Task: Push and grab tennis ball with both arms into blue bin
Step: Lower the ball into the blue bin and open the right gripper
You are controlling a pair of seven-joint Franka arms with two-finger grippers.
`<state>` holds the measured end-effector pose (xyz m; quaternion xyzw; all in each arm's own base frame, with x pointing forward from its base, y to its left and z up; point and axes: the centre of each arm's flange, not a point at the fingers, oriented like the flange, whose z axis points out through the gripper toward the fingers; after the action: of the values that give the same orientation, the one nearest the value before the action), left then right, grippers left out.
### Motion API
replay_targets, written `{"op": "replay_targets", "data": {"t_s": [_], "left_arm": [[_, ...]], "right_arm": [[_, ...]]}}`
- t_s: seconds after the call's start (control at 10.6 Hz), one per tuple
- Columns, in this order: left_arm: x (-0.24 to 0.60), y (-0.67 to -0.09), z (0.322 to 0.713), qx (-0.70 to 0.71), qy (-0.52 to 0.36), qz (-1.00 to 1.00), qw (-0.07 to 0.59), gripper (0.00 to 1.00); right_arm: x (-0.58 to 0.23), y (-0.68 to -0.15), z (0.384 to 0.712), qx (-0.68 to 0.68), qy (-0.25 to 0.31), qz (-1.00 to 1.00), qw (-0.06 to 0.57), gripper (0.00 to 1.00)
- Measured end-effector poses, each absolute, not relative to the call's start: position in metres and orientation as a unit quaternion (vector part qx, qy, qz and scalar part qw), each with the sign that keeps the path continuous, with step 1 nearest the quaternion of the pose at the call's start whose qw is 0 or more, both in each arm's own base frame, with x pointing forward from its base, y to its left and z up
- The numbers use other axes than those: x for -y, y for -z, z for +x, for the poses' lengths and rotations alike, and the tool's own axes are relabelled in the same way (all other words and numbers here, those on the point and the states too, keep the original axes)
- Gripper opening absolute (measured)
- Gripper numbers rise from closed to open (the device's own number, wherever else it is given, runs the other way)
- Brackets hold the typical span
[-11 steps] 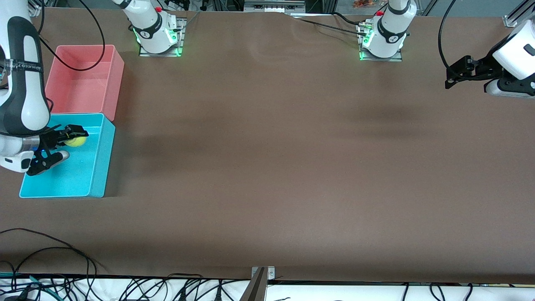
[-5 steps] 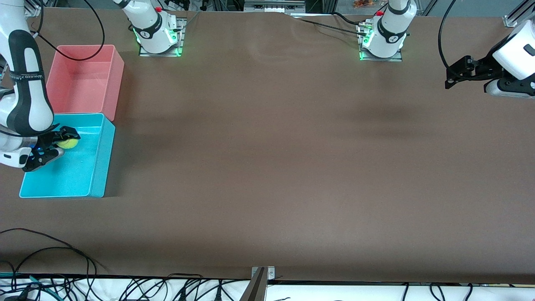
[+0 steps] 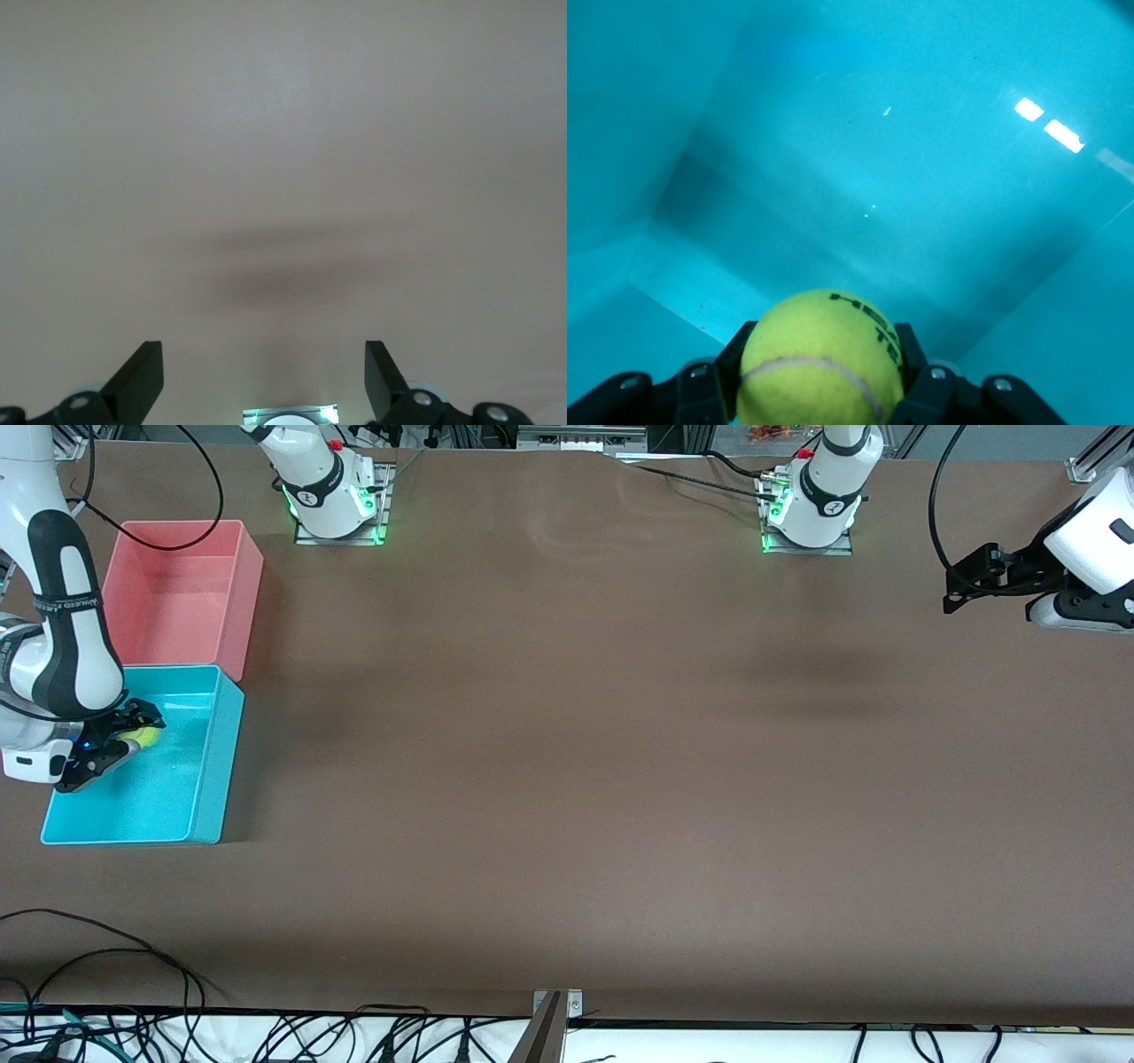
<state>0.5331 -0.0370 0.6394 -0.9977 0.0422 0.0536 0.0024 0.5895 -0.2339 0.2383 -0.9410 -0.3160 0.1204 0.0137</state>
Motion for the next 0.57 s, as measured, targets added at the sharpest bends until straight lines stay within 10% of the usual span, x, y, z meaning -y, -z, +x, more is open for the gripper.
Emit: {"op": "replay_targets", "data": {"t_s": [0.57], "left_arm": [[0.037,-0.639,0.533,-0.042,-0.054,-0.998,0.002,1.00]], "right_arm": [[0.251,-0.209,0.580,0.339,-0.132,-0.931,0.020,0.66]]}}
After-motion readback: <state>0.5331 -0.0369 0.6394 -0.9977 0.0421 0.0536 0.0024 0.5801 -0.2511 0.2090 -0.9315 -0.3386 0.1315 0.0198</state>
